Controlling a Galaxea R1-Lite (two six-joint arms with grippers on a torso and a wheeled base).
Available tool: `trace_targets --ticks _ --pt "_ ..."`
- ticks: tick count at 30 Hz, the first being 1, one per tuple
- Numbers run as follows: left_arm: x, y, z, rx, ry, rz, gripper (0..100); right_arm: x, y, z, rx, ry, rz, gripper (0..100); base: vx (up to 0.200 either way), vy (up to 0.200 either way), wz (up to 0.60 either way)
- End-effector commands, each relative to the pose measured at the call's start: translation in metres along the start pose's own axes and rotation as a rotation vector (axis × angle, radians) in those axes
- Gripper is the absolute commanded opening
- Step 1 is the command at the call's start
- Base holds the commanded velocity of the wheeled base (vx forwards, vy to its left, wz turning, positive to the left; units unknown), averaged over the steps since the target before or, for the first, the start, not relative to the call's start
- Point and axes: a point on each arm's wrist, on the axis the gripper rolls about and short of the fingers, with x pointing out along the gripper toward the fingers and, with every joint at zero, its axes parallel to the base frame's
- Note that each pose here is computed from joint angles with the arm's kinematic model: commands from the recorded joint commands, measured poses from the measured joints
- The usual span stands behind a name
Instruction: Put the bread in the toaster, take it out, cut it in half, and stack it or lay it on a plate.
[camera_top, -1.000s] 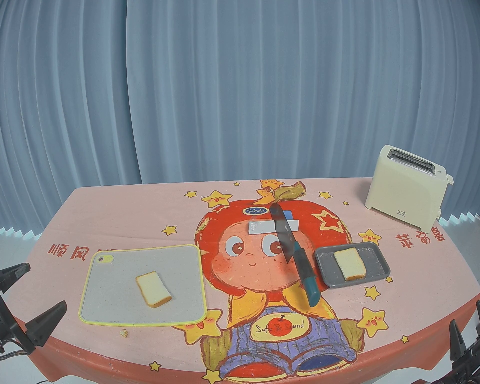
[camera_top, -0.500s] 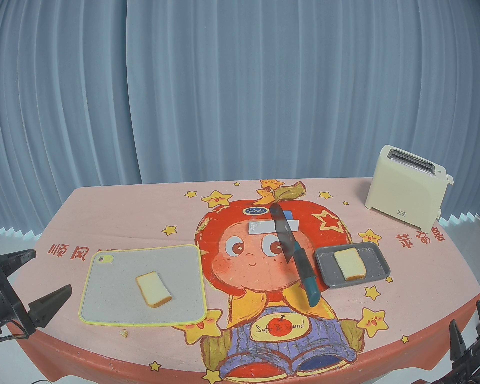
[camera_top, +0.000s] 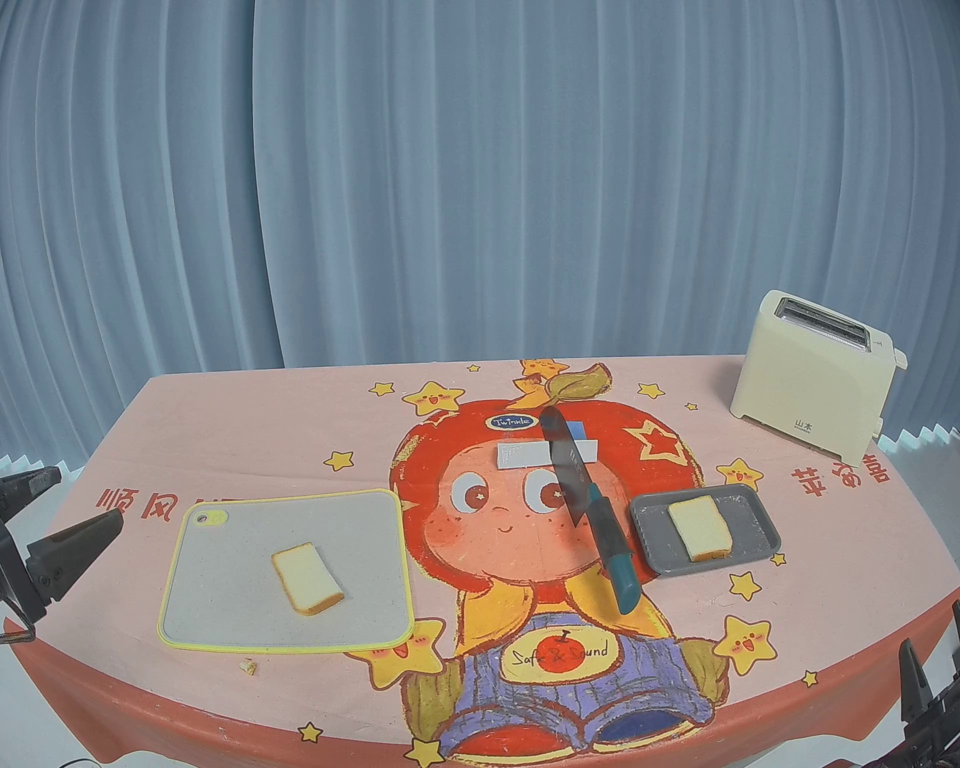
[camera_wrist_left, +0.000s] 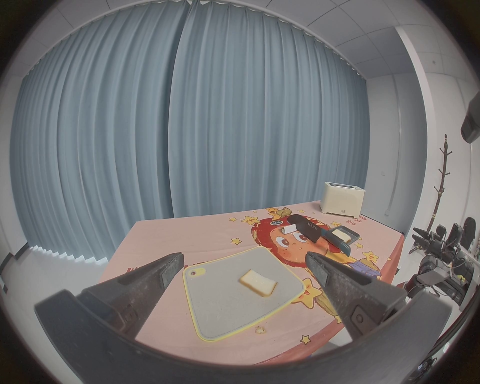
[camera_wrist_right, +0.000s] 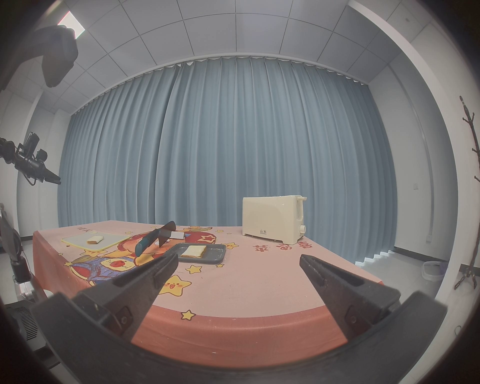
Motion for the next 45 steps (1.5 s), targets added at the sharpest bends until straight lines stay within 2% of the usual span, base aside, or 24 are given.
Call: trace_targets --ticks 1,12,18,20,21,22,24,25,29,37,40,45 --pt "0.000 0.000 0.002 -0.008 0.016 0.006 100 0.000 0.000 -0.005 0.000 0.001 0.001 100 0.000 0.000 0.00" --pt "0.007 0.003 0.011 -0.015 0.025 0.007 100 0.000 0.000 -0.005 0.000 0.001 0.001 100 0.000 0.000 0.00" --pt "0.032 0.010 0.013 -0.116 0.092 -0.013 100 0.000 0.000 -0.005 0.000 0.001 0.001 100 0.000 0.000 0.00" --pt "0.043 0.010 0.014 -0.160 0.100 -0.034 100 0.000 0.000 -0.005 0.000 0.001 0.001 100 0.000 0.000 0.00" --pt "0.044 0.010 0.015 -0.169 0.098 -0.038 100 0.000 0.000 -0.005 0.000 0.001 0.001 100 0.000 0.000 0.00" --pt "0.051 0.009 0.017 -0.224 0.084 -0.059 100 0.000 0.000 -0.005 0.000 0.001 0.001 100 0.000 0.000 0.00" --pt "0.056 0.006 0.020 -0.274 0.068 -0.079 100 0.000 0.000 -0.005 0.000 0.001 0.001 100 0.000 0.000 0.00" --pt "0.059 0.005 0.020 -0.280 0.078 -0.083 100 0.000 0.000 -0.005 0.000 0.001 0.001 100 0.000 0.000 0.00" --pt "0.065 0.006 0.016 -0.273 0.107 -0.066 100 0.000 0.000 -0.005 0.000 0.001 0.001 100 0.000 0.000 0.00" --pt "0.087 0.013 0.007 -0.240 0.191 0.058 100 0.000 0.000 -0.005 0.000 0.001 0.001 100 0.000 0.000 0.00" --pt "0.092 0.014 0.004 -0.232 0.217 0.062 100 0.000 0.000 -0.005 0.000 0.001 0.001 100 0.000 0.000 0.00" --pt "0.099 0.012 -0.001 -0.236 0.292 0.056 100 0.000 0.000 -0.005 0.000 0.001 0.001 100 0.000 0.000 0.00"
